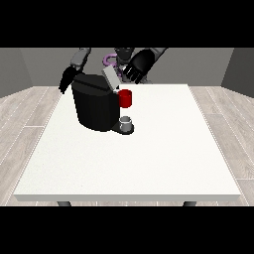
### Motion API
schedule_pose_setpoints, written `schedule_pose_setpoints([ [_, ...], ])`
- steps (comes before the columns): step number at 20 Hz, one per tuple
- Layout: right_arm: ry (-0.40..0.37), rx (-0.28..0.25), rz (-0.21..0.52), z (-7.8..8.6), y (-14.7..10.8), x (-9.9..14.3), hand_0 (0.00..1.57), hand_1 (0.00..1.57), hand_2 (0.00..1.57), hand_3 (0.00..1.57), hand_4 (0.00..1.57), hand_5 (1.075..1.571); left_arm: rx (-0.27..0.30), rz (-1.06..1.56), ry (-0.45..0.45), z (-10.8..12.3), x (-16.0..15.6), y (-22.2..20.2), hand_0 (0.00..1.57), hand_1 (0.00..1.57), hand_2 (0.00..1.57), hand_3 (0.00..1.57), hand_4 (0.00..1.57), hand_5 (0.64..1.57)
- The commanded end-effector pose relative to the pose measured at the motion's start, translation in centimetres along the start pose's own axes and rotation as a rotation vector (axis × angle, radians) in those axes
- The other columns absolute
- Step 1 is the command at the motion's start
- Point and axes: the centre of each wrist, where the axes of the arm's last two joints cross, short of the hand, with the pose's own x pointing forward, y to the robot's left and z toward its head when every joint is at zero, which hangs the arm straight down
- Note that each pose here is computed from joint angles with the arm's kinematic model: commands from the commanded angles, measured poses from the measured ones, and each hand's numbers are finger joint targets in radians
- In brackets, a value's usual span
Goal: Insert the coffee pod into the coffee machine and close the lid
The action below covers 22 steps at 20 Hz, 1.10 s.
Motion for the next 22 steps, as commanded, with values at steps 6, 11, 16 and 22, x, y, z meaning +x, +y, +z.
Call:
schedule_pose_setpoints([
  [6,-0.038,-0.022,0.029,-0.8,-0.1,1.4,0.00,0.00,0.00,0.00,0.00,1.571,0.035,-0.037,-0.009,0.1,0.3,2.0,1.21,1.21,1.28,1.24,0.47,1.571],
  [11,-0.055,-0.025,-0.014,-1.6,0.1,2.5,0.00,0.00,0.00,0.00,0.22,1.571,0.024,-0.022,-0.025,-0.5,0.5,0.6,1.20,1.20,1.26,1.23,0.46,1.571],
  [16,-0.007,-0.043,0.006,-0.8,0.2,0.6,0.00,0.00,0.00,0.00,0.04,1.571,-0.025,-0.034,-0.026,-0.8,1.1,0.0,1.24,1.24,1.28,1.23,0.42,1.571],
  [22,-0.046,-0.022,-0.001,0.4,1.5,0.2,0.00,0.00,0.00,0.00,0.00,1.571,0.019,-0.020,-0.012,-0.5,0.0,0.8,1.20,1.20,1.25,1.20,0.42,1.571],
])
